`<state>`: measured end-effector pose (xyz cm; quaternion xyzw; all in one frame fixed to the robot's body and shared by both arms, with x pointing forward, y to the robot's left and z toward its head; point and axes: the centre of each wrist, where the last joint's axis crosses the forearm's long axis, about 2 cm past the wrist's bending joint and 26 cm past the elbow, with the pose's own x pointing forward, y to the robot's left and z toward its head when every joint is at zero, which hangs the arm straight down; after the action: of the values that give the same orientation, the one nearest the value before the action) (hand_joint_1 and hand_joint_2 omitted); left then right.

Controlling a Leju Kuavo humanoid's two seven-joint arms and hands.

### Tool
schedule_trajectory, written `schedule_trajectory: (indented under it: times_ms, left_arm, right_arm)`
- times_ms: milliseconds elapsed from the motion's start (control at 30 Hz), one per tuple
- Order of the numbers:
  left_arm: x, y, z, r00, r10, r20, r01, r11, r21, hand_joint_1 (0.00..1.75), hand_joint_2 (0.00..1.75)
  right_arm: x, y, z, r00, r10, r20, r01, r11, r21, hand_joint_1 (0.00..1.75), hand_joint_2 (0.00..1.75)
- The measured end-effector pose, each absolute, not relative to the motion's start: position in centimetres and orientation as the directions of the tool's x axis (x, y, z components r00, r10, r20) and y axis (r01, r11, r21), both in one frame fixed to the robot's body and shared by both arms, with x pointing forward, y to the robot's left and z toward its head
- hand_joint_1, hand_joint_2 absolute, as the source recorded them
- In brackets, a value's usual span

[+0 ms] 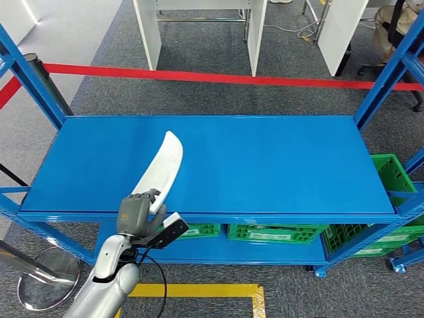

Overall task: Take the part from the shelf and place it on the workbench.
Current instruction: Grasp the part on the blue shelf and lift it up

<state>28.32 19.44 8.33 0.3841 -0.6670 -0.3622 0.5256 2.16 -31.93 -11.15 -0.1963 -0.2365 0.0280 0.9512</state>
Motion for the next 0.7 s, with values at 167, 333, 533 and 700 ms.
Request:
schedule_trajectory:
  times_ms: [167,333,533,700]
  left_arm:
    - [28.2,19.4,8.4,-0.155,-0.892,0.424,-0.136,0.444,0.886,1.75,1.75]
    - [27.2,19.4,8.5,-0.194,-0.878,0.438,-0.150,0.468,0.871,1.75,1.75]
    - [25.2,19.6,9.3,-0.309,-0.759,0.573,-0.189,0.640,0.745,1.75,1.75]
    - [22.4,19.8,10.5,-0.420,-0.504,0.755,-0.175,0.861,0.478,1.75,1.75]
  right_arm:
    - [2.2,-31.9,-11.2,0.887,0.146,0.439,0.040,0.921,-0.387,0.00,1.75]
    - [2.1,-32.0,-11.2,0.886,0.146,0.439,0.039,0.921,-0.387,0.00,1.75]
    - [1.9,-32.0,-11.2,0.883,0.148,0.445,0.041,0.920,-0.389,0.00,1.75]
    - [1.6,-32.0,-11.2,0.880,0.138,0.454,0.061,0.916,-0.396,0.00,1.75]
